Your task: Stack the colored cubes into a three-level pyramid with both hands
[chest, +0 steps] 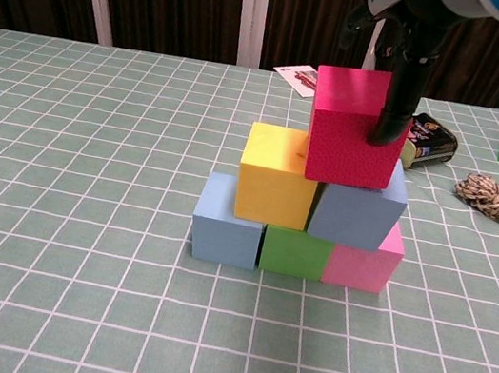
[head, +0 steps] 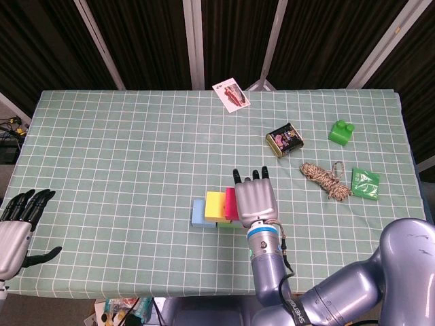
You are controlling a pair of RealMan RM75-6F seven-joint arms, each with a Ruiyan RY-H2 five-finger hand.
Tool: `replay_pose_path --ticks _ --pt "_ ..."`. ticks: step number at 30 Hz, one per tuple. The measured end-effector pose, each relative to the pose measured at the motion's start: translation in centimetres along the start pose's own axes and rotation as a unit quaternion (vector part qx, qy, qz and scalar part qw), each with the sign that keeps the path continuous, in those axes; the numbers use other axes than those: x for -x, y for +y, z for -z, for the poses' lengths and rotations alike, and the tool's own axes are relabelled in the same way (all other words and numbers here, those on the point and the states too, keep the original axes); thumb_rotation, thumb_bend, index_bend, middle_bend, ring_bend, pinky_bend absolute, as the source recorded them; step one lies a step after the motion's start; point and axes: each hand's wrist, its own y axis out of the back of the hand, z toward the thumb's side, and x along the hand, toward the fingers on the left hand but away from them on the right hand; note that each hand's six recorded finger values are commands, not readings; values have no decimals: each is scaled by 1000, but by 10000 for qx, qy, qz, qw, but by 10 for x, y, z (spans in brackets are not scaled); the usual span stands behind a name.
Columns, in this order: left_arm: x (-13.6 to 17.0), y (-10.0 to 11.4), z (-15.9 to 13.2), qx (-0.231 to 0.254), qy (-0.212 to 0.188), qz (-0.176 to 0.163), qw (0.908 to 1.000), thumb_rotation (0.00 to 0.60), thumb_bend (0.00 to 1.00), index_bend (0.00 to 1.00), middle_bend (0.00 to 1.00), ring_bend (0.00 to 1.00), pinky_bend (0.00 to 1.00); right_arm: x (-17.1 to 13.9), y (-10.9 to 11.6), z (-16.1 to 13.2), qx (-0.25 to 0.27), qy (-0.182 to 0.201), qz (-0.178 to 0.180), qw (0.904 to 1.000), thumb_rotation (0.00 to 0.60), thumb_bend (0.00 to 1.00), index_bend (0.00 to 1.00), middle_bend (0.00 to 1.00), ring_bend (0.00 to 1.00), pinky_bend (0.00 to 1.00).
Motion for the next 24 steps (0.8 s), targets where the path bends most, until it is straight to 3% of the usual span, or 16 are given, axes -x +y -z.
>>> replay_pose_path --ticks 24 --pt "0 1 1 6 7 -15 10000 600 65 0 51 0 0 0 2 -1 173 12 80 9998 600 285 0 313 66 104"
